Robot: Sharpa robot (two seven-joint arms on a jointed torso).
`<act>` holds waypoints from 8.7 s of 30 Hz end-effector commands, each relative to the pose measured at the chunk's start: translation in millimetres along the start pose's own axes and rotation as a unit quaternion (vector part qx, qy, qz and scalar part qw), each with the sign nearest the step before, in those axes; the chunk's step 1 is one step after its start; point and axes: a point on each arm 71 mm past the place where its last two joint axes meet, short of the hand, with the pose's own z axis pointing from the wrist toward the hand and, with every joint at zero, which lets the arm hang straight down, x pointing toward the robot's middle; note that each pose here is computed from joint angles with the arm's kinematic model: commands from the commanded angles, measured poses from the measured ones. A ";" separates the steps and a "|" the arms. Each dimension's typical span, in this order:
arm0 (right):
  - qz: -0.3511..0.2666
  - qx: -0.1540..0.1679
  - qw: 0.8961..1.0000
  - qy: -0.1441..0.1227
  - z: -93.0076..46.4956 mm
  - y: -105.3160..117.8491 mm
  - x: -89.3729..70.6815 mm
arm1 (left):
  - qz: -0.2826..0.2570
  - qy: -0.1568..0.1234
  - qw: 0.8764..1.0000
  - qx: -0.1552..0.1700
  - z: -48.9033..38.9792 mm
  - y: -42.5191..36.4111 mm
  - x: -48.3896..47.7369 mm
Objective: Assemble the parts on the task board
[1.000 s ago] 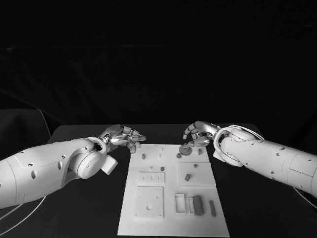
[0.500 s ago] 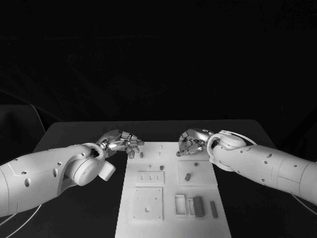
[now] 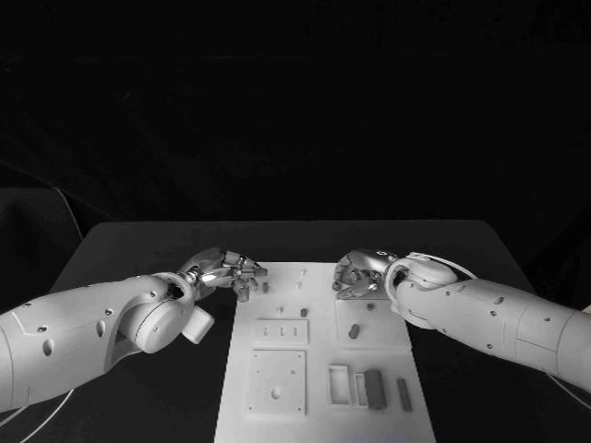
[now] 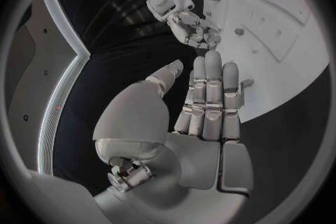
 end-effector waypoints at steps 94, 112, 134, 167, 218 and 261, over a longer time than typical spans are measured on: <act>-0.036 -0.025 0.993 -0.106 30.5 72.2 -29.9 | -0.002 0.002 1.000 -0.005 4.5 -1.5 2.4; -0.070 -0.039 0.990 -0.114 39.2 87.0 -28.0 | -0.002 0.004 1.000 -0.004 6.3 -2.2 4.2; -0.078 -0.031 0.992 -0.095 38.6 81.9 -25.7 | -0.002 0.003 1.000 -0.005 6.3 -2.1 3.3; -0.079 -0.025 0.993 -0.085 42.6 81.0 -23.2 | -0.012 0.009 1.000 -0.001 8.0 -6.0 6.6; -0.049 -0.010 0.993 -0.105 41.0 75.3 -25.0 | -0.011 0.006 1.000 -0.001 8.2 -7.0 4.9; 0.052 0.026 0.994 -0.095 -33.2 9.6 -70.5 | 0.002 -0.005 1.000 0.027 -2.0 -6.4 -9.6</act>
